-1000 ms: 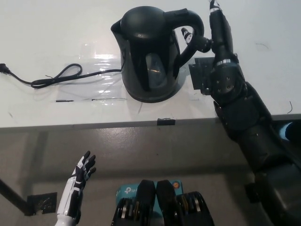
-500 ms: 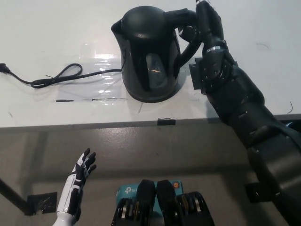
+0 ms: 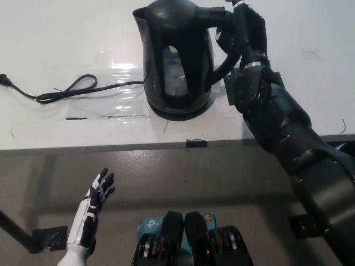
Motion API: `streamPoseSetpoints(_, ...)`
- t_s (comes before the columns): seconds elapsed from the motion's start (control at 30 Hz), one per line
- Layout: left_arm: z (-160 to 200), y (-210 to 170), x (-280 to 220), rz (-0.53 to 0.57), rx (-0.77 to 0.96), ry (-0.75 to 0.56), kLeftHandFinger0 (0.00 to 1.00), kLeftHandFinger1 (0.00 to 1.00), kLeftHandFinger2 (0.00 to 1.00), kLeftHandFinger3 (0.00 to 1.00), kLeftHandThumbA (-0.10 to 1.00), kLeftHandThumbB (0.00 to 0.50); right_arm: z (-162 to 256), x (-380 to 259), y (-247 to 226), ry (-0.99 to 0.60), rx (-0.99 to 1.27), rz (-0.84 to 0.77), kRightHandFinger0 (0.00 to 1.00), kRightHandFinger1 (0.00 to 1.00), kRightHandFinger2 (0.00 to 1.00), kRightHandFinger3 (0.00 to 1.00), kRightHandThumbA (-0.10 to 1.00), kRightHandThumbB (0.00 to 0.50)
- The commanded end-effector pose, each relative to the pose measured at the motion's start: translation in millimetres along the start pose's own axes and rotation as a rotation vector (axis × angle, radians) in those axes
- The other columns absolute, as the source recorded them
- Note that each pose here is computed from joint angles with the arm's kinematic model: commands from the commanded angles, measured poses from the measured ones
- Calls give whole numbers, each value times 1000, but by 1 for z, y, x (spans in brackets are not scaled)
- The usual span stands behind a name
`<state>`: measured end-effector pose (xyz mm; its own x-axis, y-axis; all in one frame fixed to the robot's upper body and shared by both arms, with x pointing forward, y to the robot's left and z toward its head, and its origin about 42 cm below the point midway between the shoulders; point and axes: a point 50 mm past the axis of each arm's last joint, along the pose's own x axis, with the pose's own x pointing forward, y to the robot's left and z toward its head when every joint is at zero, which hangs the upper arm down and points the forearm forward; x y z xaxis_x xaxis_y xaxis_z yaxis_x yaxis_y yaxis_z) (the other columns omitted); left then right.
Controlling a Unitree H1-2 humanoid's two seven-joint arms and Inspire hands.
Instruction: Use the right hand to grab the handle of the kettle from the base and place it on the right side
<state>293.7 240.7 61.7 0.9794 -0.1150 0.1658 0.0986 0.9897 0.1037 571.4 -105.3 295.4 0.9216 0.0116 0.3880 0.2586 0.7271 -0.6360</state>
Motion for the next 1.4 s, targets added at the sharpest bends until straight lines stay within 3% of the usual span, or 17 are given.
streamPoseSetpoints(0.0, 9, 4, 5, -14, 7, -41, 1000, 1000, 1000, 1000, 1000, 500, 40, 30, -32, -81, 120, -136, 0, 353, 746, 733, -100, 133)
streamPoseSetpoints(0.13, 9, 4, 6, -14, 2, -40, 1000, 1000, 1000, 1000, 1000, 499, 51, 36, -40, -80, 197, -191, 0, 266, 644, 645, -100, 140)
streamPoseSetpoints(0.3, 9, 3, 8, -14, -5, -49, 1000, 1000, 1000, 1000, 1000, 495, 73, 47, -55, -80, 329, -284, 0, 182, 629, 698, -100, 210)
streamPoseSetpoints(0.37, 9, 4, 9, -14, -4, -49, 1000, 1000, 1000, 1000, 1000, 494, 84, 54, -67, -98, 386, -315, 0, 8, 479, 658, -100, 107)
streamPoseSetpoints(0.4, 9, 5, 9, -15, -2, -49, 1000, 1000, 1000, 1000, 1000, 491, 90, 58, -74, -106, 401, -337, 0, 0, 453, 634, -100, 78)
streamPoseSetpoints(0.47, 9, 6, 9, -16, 0, -50, 1000, 1000, 1000, 1000, 1000, 485, 96, 63, -86, -123, 421, -387, 0, 0, 436, 603, -100, 83)
streamPoseSetpoints(0.57, 9, 6, 9, -17, 4, -47, 1000, 1000, 1000, 1000, 1000, 488, 98, 68, -102, -151, 436, -438, 0, 0, 408, 466, -100, 80)
streamPoseSetpoints(0.63, 8, 6, 8, -14, 5, -44, 1000, 1000, 1000, 1000, 1000, 500, 97, 70, -110, -159, 444, -465, 0, 7, 439, 490, -100, 67)
streamPoseSetpoints(0.67, 8, 6, 8, -11, 7, -41, 1000, 1000, 1000, 1000, 1000, 500, 96, 72, -117, -160, 446, -484, 0, 25, 480, 583, -100, 72)
streamPoseSetpoints(0.7, 8, 6, 7, -10, 5, -40, 1000, 1000, 1000, 1000, 1000, 500, 94, 73, -122, -158, 446, -498, 0, 27, 490, 605, -100, 69)
streamPoseSetpoints(0.87, 8, 7, 5, -6, 3, -33, 996, 1000, 1000, 1000, 1000, 500, 75, 77, -148, -171, 407, -546, 0, 16, 465, 576, -100, 76)
streamPoseSetpoints(0.97, 7, 8, 5, 0, 3, -36, 990, 1000, 1000, 1000, 1000, 499, 60, 77, -157, -145, 387, -547, 0, 42, 502, 581, -100, 91)
streamPoseSetpoints(1.03, 7, 7, 3, 4, 0, -37, 990, 1000, 1000, 1000, 1000, 498, 52, 76, -158, -131, 361, -547, 0, 40, 509, 527, -100, 105)
streamPoseSetpoints(1.13, 6, 7, 1, 6, 1, -37, 989, 1000, 1000, 1000, 1000, 495, 36, 72, -159, -130, 343, -532, 0, 0, 430, 444, -100, 131)
streamPoseSetpoints(1.27, 6, 10, 2, 11, -10, -40, 994, 1000, 1000, 1000, 1000, 495, 16, 68, -161, -90, 321, -531, 0, 0, 405, 378, -100, 135)
streamPoseSetpoints(1.37, 5, 9, 1, 12, -11, -38, 996, 1000, 1000, 1000, 1000, 496, -3, 61, -159, -41, 323, -520, 0, 0, 270, 345, -100, 131)
